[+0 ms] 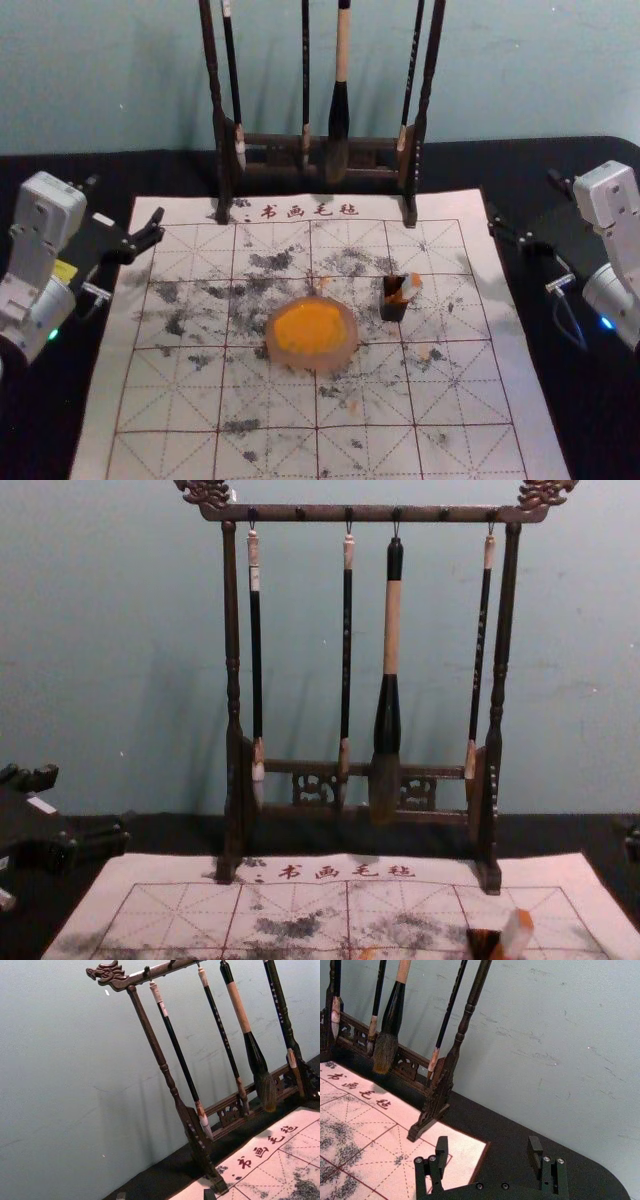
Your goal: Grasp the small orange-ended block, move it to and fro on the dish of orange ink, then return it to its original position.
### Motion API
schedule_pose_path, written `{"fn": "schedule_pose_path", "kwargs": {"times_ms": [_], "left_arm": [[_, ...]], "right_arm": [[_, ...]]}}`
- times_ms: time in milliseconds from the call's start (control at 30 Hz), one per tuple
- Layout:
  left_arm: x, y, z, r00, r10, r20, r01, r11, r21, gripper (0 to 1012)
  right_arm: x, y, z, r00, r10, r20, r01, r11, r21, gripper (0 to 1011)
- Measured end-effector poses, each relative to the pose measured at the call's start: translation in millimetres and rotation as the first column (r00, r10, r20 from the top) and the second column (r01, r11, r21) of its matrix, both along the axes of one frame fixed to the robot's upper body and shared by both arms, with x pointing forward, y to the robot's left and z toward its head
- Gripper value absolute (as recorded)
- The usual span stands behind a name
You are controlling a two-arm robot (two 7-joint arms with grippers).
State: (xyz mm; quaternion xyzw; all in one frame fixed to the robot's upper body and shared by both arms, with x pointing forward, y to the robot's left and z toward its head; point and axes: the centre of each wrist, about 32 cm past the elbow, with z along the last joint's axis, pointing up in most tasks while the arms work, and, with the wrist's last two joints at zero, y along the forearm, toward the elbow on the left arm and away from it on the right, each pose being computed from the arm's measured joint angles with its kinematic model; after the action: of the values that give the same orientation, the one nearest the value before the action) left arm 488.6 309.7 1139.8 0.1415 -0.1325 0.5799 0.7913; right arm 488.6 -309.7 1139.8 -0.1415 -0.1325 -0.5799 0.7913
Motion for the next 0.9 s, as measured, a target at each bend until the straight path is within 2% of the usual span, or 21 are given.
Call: {"fn": "schedule_pose_path", "kwargs": {"times_ms": [900], "left_arm": [[0.0,0.0,0.0,1.0,0.0,0.0,0.0,1.0,0.0,1001]], "right_arm": [[0.0,0.0,0.0,1.0,0.0,0.0,0.0,1.0,0.0,1003]]}}
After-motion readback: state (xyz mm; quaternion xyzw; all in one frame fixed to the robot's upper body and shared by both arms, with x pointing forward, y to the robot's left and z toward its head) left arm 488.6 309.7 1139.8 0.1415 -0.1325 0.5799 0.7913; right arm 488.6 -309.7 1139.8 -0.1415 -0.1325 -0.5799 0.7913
